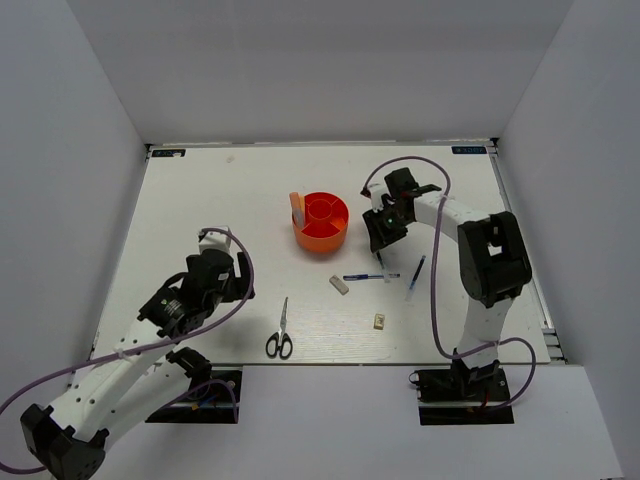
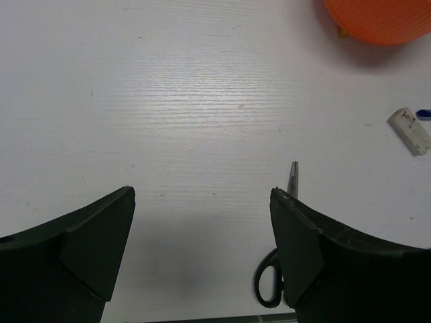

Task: Sort the stationery into containers
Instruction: Pick up the pen from the center of the board.

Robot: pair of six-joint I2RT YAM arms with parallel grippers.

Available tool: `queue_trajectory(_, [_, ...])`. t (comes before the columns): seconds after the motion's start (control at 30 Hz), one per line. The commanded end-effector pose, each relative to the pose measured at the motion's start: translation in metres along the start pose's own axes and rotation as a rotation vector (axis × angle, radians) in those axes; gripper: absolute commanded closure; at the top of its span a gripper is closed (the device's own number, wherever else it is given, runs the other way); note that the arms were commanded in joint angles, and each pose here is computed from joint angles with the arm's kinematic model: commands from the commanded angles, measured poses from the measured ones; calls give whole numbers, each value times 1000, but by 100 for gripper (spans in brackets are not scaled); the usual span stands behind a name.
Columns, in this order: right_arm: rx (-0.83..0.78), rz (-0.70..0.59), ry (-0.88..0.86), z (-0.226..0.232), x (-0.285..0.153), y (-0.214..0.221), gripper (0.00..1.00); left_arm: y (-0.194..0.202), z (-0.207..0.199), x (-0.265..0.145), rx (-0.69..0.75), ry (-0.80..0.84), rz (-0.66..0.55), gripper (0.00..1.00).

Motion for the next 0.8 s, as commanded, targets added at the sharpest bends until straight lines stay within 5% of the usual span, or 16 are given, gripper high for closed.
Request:
queue_trajectory(0.0, [-18, -27, 88, -3, 3, -21, 54, -4, -2, -6, 6, 36, -13, 9])
queue_trajectory(0.37, [-51, 55, 274, -11, 27, -9, 70, -3, -4, -9, 0, 62, -22, 9])
queue_trajectory(0.6, [8, 130, 191, -1, 24, 16, 100, -4, -3, -9, -2, 60, -29, 9])
queue_trajectory(0.77, [-49, 42, 166, 10, -7, 2, 100, -3, -3, -9, -6, 57, -32, 9])
Point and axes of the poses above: each gripper's point midway between its finger pads, its own x axis out along the fingers, its own z axis along the line the jaws close on, y = z × x, the point moved 4 cm from there along -x, back along the fingers, and after that the axes turned 8 degrees about x, right-handed, at the moved point
